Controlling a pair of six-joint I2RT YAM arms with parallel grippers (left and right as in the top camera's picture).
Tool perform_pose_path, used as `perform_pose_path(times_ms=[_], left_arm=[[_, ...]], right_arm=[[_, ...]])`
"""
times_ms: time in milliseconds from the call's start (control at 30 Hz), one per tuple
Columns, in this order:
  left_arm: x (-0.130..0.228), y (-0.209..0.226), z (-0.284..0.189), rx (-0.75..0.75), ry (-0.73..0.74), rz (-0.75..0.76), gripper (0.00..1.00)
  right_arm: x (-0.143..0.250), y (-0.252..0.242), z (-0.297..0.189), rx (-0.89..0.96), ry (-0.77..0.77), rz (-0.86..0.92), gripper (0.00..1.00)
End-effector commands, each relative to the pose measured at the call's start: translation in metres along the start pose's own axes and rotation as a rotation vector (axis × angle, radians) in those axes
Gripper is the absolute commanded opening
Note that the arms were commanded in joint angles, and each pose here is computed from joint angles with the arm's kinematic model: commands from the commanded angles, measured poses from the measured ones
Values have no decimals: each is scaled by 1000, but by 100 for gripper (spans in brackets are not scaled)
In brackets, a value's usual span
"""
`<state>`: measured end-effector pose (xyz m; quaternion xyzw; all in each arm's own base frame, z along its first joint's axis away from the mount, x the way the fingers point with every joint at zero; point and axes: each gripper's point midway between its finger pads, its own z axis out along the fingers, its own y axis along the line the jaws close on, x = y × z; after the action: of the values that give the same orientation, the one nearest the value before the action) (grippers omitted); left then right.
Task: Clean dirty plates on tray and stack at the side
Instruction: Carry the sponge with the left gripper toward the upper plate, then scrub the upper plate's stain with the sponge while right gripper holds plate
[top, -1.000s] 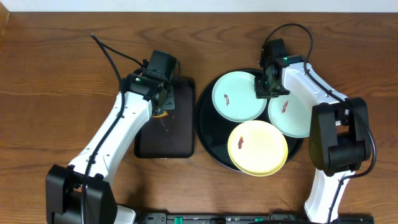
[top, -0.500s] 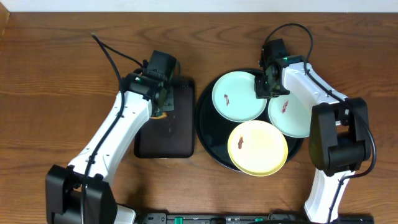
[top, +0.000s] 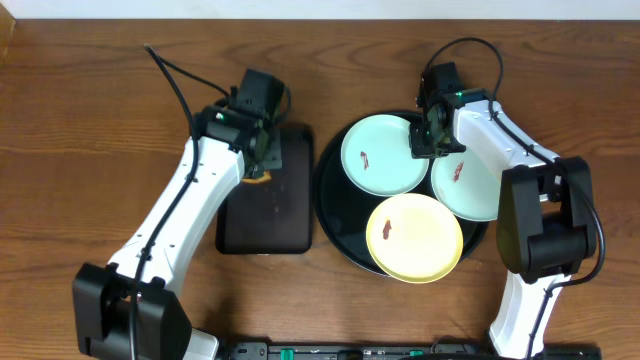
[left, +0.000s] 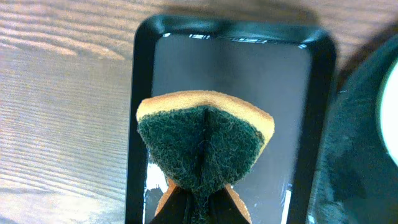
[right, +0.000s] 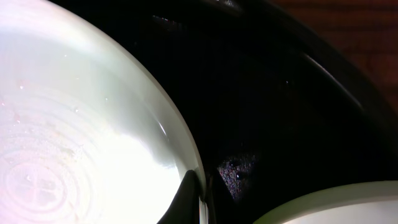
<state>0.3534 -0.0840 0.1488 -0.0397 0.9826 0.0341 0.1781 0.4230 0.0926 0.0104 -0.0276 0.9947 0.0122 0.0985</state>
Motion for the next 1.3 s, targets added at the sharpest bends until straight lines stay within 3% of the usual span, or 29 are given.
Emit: perform_pose_path(times_ms=[0,200,667,1267], left_arm=[[-31,-5,-35,41,-85,1,7],[-29,-2,-51,26,-42,4,7],[-11,-15,12,-3,148,69,7],[-12,-35,38,53,164,86,6]], right_arm=[[-1,-1,0,7,-2,-6,1],[-1,-1,0,7,-2,-6,1],[-1,-1,0,7,-2,-6,1],[0,-1,0,7,1,-6,1]])
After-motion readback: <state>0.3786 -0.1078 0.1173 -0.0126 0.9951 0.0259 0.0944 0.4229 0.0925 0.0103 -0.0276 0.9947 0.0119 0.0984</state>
